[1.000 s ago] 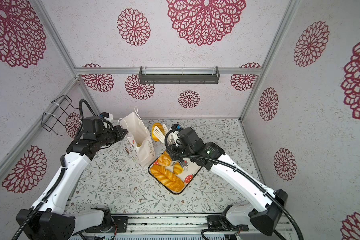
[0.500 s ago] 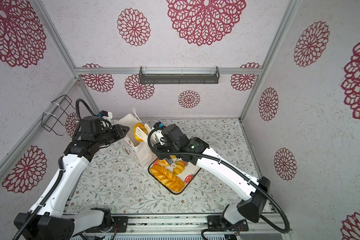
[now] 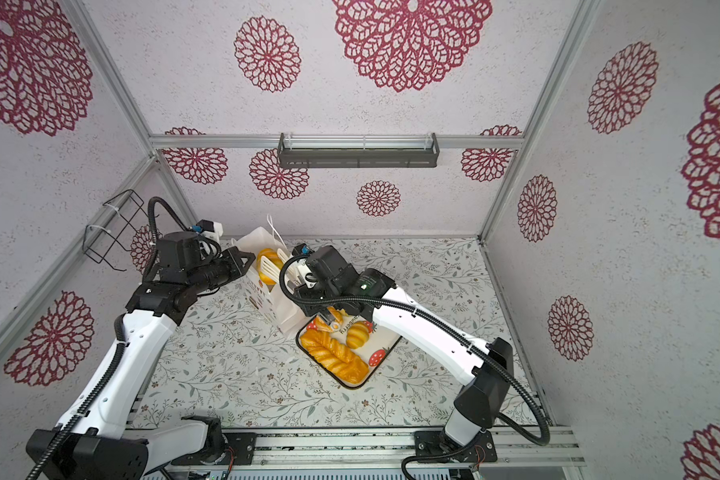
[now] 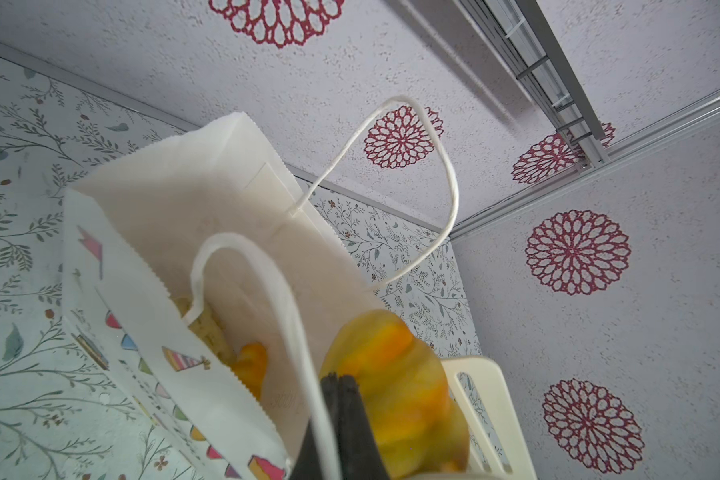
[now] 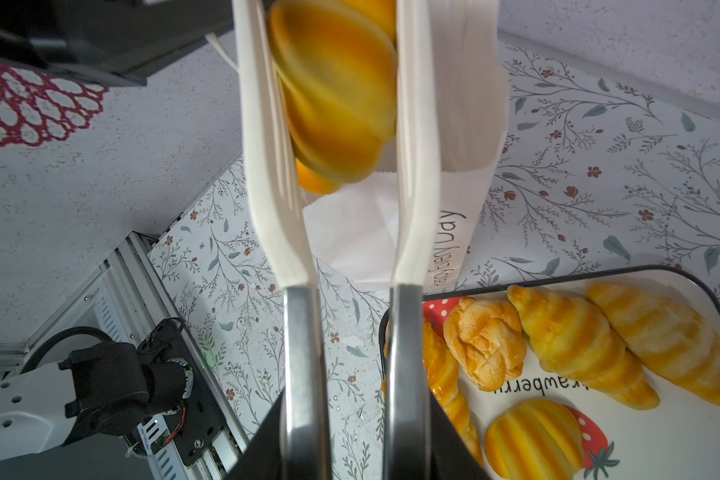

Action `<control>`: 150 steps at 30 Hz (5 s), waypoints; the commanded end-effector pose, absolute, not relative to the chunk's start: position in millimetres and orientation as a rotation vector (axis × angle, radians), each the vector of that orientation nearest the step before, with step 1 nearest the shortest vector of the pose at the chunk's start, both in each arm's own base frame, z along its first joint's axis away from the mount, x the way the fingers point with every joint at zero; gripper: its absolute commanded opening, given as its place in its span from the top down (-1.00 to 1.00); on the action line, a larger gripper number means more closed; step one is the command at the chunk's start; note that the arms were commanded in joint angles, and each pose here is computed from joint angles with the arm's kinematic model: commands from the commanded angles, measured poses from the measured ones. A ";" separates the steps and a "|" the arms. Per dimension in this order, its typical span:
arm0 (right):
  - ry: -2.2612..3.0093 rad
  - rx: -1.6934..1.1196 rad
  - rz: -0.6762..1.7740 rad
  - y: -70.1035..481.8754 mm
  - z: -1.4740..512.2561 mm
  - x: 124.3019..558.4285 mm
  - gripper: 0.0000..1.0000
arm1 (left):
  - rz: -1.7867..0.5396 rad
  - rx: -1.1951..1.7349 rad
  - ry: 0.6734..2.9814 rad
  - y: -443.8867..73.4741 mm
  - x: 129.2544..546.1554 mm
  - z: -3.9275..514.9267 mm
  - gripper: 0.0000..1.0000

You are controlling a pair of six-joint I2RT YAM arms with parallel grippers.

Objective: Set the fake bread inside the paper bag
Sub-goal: 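Lift the held roll with the tongs over to the bag opening, then lower the roll into the bag and open the tongs, then withdraw the open tongs from the bag toward the tray, then lower the right tongs onto a striped roll on the tray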

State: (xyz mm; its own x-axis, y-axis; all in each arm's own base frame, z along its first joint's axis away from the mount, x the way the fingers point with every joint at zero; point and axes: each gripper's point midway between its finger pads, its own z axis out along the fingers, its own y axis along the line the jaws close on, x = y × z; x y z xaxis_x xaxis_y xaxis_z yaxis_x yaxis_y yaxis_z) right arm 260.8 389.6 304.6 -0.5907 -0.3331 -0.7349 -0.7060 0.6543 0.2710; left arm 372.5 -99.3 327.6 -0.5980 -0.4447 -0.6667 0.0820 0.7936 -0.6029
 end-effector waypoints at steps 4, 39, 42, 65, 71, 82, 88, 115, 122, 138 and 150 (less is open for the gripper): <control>2.120 -0.751 0.745 387.4 336.0 277.6 0.51 | -0.747 -0.263 2.067 -98.4 373.7 331.5 1.00; 2.151 -0.729 0.753 387.6 325.7 297.9 0.48 | -0.702 -0.291 2.073 -86.1 368.5 327.2 1.00; 2.153 -0.725 0.770 387.6 327.0 295.8 0.45 | -0.710 -0.288 2.077 -87.5 369.2 325.6 1.00; 2.128 -0.715 0.786 382.5 341.0 288.0 -0.02 | -0.723 -0.284 2.083 -87.9 367.9 320.6 1.00; 2.119 -0.709 0.782 378.7 346.9 286.5 -0.03 | -0.740 -0.291 2.090 -89.9 371.3 317.0 1.00; 2.089 -0.667 0.745 353.3 364.4 277.0 0.01 | -0.739 -0.292 2.089 -89.8 370.8 318.3 1.00; 2.105 -0.612 0.688 323.6 358.3 268.7 0.01 | -0.746 -0.293 2.087 -90.4 371.8 319.6 1.00; 2.282 -0.338 0.642 224.9 251.1 211.8 0.01 | -0.713 -0.259 2.089 -96.7 356.9 328.7 1.00; 2.355 -0.310 0.618 221.5 229.2 208.7 0.01 | -0.710 -0.227 2.086 -99.4 360.2 333.2 1.00; 2.508 -0.244 0.588 220.0 188.0 198.8 0.01 | -0.702 -0.113 2.073 -106.8 367.5 337.5 1.00; 2.624 -0.214 0.526 208.9 150.5 185.1 -0.05 | -0.679 -0.084 2.077 -105.9 366.7 341.3 1.00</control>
State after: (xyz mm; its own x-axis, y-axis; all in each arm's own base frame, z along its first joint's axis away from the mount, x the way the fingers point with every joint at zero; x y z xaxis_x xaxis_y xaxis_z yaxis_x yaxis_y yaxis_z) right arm 185.3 208.8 151.1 -0.8786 -0.0849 -0.4700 -0.2587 0.9118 0.3189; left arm 369.4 -103.7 324.9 -0.6020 -0.3351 -0.7248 0.1572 0.8402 -0.5190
